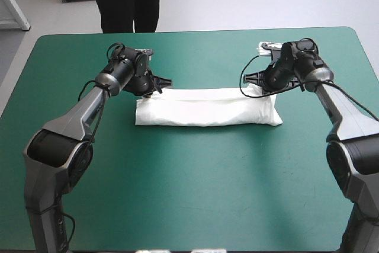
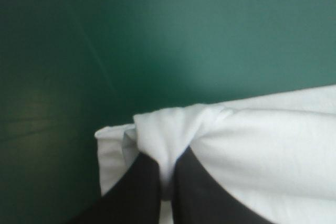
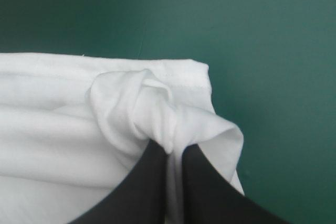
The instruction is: Fold the cloth
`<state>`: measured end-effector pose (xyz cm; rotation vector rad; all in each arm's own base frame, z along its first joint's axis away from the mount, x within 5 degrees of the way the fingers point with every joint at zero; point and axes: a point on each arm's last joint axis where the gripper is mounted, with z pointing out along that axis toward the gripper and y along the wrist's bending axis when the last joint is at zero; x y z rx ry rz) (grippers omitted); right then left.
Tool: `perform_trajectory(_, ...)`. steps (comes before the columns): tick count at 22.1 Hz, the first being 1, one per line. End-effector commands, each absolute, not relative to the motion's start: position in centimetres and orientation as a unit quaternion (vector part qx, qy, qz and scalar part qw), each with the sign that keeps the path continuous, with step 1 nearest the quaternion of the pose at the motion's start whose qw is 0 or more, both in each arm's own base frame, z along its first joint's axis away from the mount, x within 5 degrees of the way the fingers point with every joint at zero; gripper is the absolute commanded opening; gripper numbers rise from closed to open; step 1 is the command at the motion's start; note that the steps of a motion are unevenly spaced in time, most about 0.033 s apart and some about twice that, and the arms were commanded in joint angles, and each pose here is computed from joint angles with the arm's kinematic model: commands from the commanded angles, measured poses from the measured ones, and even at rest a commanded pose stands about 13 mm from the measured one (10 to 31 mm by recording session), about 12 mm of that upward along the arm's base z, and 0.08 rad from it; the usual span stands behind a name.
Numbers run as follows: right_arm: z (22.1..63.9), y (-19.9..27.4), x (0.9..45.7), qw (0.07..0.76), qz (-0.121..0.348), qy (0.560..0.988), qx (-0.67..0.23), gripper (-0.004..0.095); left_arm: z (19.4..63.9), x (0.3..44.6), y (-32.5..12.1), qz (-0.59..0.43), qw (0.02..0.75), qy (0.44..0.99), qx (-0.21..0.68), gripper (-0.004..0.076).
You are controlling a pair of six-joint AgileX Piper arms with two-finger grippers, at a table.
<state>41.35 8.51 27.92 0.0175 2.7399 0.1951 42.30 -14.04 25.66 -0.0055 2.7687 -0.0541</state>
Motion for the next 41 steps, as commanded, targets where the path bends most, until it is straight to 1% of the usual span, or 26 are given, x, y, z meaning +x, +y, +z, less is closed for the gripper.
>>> perform_trajectory(1,29.0,8.4,42.9,0.232,0.075,0.970,0.007,-0.0017,27.4,43.7,-14.2,-0.023,0.222,0.975,-0.005,-0.0010)
perform_trajectory(3,28.0,8.7,43.6,0.223,0.085,0.971,0.011,-0.0017,26.3,44.5,-14.4,-0.018,0.215,0.976,0.000,-0.0010)
perform_trajectory(7,27.1,8.8,44.0,0.217,0.081,0.973,0.000,-0.0006,25.5,44.7,-14.5,-0.015,0.207,0.978,0.000,-0.0010)
perform_trajectory(8,27.0,8.8,44.0,0.210,0.078,0.974,-0.013,0.0072,25.4,44.8,-14.5,-0.014,0.205,0.979,0.000,-0.0005)
perform_trajectory(9,27.0,8.8,43.8,0.204,0.077,0.976,-0.016,0.0188,25.4,44.8,-14.5,-0.014,0.206,0.978,0.005,0.0022)
perform_trajectory(10,27.1,8.8,43.7,0.197,0.076,0.977,-0.016,0.0318,25.6,44.8,-14.6,-0.018,0.206,0.978,0.020,0.0078)
perform_trajectory(12,27.5,8.9,43.6,0.190,0.082,0.978,-0.021,0.0589,26.5,44.7,-14.9,-0.027,0.201,0.978,0.055,0.0245)
perform_trajectory(13,28.1,8.9,43.5,0.193,0.083,0.978,-0.019,0.0675,27.2,44.6,-14.9,-0.025,0.201,0.978,0.055,0.0352)
perform_trajectory(15,29.2,8.9,43.3,0.205,0.085,0.975,-0.020,0.0686,28.2,44.6,-14.8,-0.021,0.204,0.977,0.054,0.0447)
perform_trajectory(17,30.8,8.8,43.0,0.224,0.085,0.971,-0.022,0.0668,29.9,44.6,-14.6,-0.015,0.218,0.974,0.054,0.0501)
perform_trajectory(20,33.0,8.5,42.1,0.246,0.083,0.965,-0.025,0.0610,32.3,44.5,-14.6,-0.019,0.245,0.968,0.051,0.0480)
perform_trajectory(21,33.5,8.4,41.9,0.249,0.080,0.965,-0.026,0.0596,33.0,44.4,-14.6,-0.024,0.252,0.966,0.050,0.0451)
perform_trajectory(22,34.0,8.3,41.6,0.253,0.078,0.964,-0.027,0.0587,33.6,44.3,-14.6,-0.028,0.260,0.964,0.052,0.0402)
perform_trajectory(23,34.3,8.3,41.3,0.253,0.079,0.964,-0.027,0.0575,34.1,44.2,-14.7,-0.034,0.264,0.963,0.051,0.0304)
perform_trajectory(25,34.9,8.2,40.8,0.251,0.079,0.964,-0.027,0.0557,35.0,43.9,-14.9,-0.050,0.271,0.959,0.064,0.0061)
perform_trajectory(26,35.2,8.2,40.6,0.250,0.080,0.965,-0.023,0.0551,35.3,43.7,-15.1,-0.059,0.273,0.957,0.082,-0.0001)
perform_trajectory(29,35.8,8.0,40.0,0.248,0.083,0.965,-0.019,0.0549,35.7,42.2,-18.2,-0.109,0.256,0.952,0.126,0.0004)
perform_trajectory(30,35.8,8.0,40.0,0.247,0.084,0.965,-0.019,0.0549,35.7,42.0,-18.8,-0.111,0.256,0.951,0.133,0.0001)
perform_trajectory(31,35.9,8.0,39.9,0.248,0.084,0.965,-0.019,0.0549,35.7,41.3,-20.5,-0.114,0.257,0.946,0.162,-0.0008)
perform_trajectory(33,35.9,8.0,39.8,0.241,0.083,0.967,-0.018,0.0549,35.7,40.3,-22.8,-0.124,0.265,0.937,0.189,-0.0010)
perform_trajectory(35,36.0,7.5,39.7,0.239,0.088,0.967,-0.007,0.0549,35.5,39.8,-24.7,-0.133,0.275,0.930,0.206,-0.0010)
perform_trajectory(37,36.5,6.3,39.6,0.242,0.098,0.965,0.012,0.0549,34.0,39.8,-25.7,-0.136,0.255,0.933,0.213,-0.0010)
perform_trajectory(39,37.2,4.4,39.5,0.252,0.111,0.961,0.038,0.0549,31.9,40.1,-26.5,-0.143,0.217,0.941,0.215,-0.0010)
perform_trajectory(41,37.7,2.3,39.4,0.259,0.124,0.956,0.061,0.0549,30.0,40.5,-27.5,-0.140,0.202,0.944,0.220,-0.0010)
